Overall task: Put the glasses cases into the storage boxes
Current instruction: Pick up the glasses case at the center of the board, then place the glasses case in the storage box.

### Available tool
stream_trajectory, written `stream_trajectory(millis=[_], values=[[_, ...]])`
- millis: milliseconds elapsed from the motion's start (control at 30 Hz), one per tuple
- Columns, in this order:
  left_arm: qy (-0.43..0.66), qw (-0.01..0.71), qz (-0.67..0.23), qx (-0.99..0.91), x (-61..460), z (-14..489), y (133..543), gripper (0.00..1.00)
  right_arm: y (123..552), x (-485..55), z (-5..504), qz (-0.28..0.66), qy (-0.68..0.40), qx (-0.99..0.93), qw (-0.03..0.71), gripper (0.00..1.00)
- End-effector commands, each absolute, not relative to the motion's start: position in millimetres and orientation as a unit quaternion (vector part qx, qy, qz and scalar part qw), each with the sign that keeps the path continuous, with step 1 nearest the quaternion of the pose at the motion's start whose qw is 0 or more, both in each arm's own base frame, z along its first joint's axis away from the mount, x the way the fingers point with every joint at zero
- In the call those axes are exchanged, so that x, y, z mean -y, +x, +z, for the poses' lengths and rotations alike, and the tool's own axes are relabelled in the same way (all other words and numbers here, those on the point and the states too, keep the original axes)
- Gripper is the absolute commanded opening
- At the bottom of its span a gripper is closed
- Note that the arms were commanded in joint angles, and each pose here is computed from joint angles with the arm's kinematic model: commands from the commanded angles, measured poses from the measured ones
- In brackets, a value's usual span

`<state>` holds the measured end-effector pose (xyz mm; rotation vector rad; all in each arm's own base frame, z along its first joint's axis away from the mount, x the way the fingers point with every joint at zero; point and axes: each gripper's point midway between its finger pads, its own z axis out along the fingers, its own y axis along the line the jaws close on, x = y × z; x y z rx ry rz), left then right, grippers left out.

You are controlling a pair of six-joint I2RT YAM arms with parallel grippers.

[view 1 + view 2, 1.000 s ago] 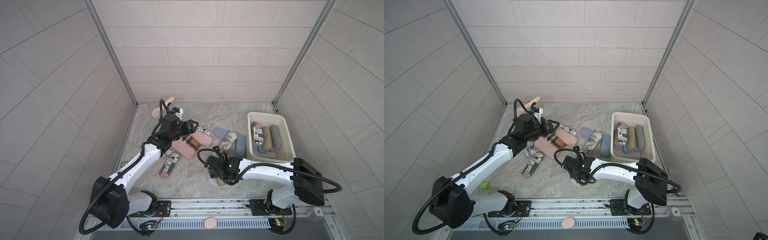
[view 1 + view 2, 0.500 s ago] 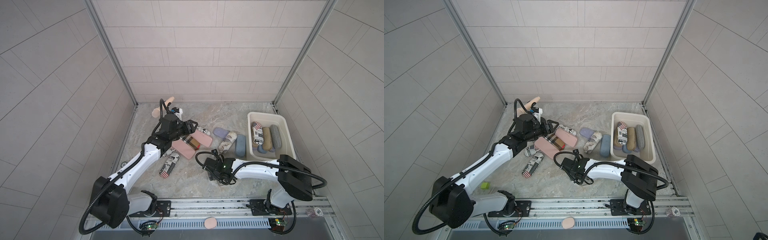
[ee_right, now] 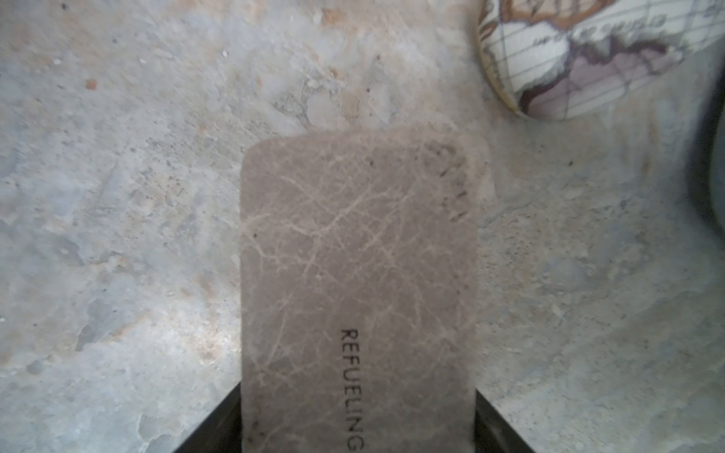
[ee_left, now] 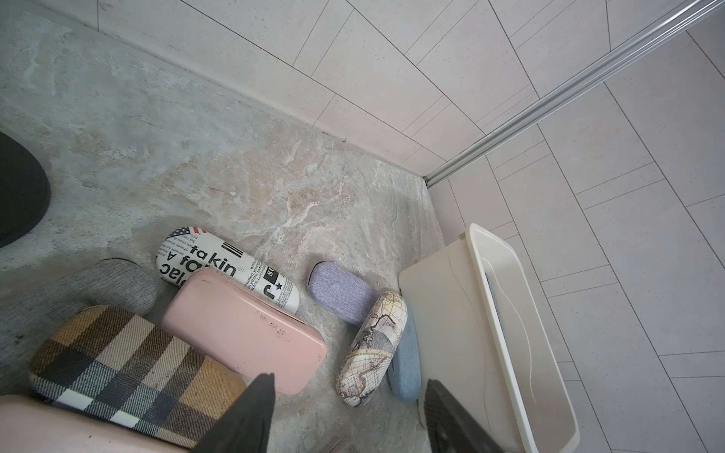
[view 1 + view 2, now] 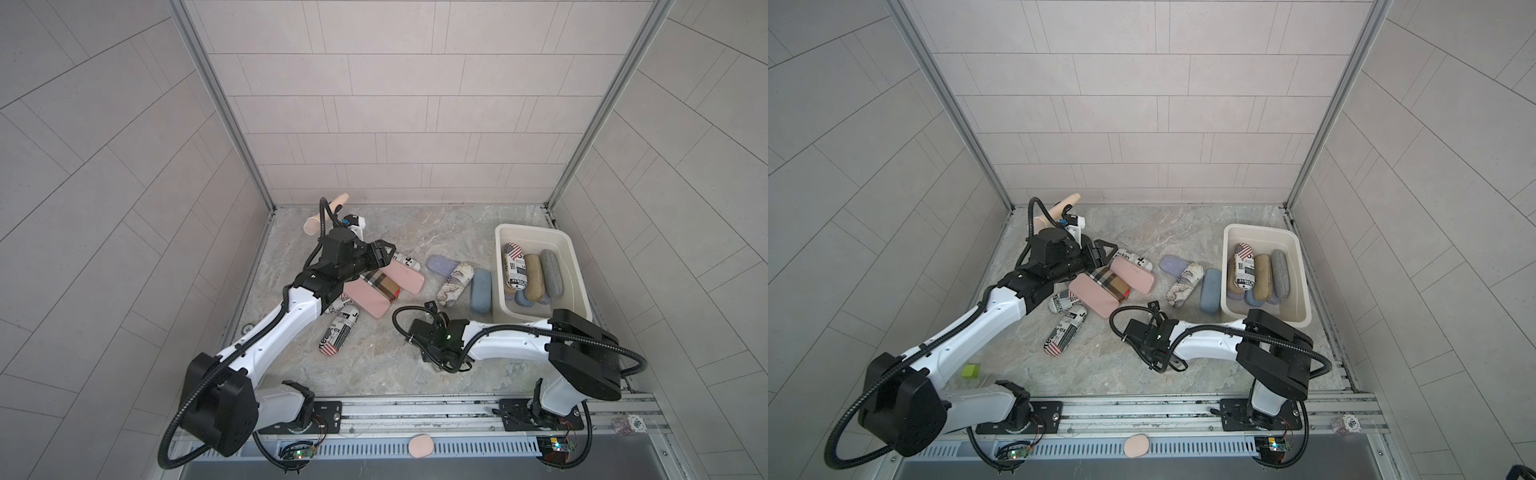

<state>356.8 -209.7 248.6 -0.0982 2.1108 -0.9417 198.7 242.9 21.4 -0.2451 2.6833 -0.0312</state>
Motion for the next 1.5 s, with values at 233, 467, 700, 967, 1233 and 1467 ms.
stream_trajectory(millis=[233,467,700,967,1233,1467], values=[[-0.034,0.406,-0.373,-0.834,211,252,355,0.67,204,-240,42,-0.009,-0.092,-0.965,0.244,0.64],[-0.034,0.407,-0.373,-0.833,211,252,355,0.67,217,-246,86,-0.001,-0.108,-0.954,0.281,0.63],[-0.033,0.42,-0.376,-0.826,208,261,354,0.67,245,-237,154,0.008,-0.112,-0.939,0.325,0.63],[-0.026,0.421,-0.389,-0.819,212,264,353,0.67,281,-217,236,0.015,-0.112,-0.917,0.383,0.62],[-0.006,0.41,-0.43,-0.804,228,269,349,0.66,315,-165,304,0.0,-0.067,-0.899,0.432,0.62],[0.042,0.369,-0.47,-0.801,268,261,330,0.66,323,-85,293,-0.018,0.011,-0.911,0.411,0.62]])
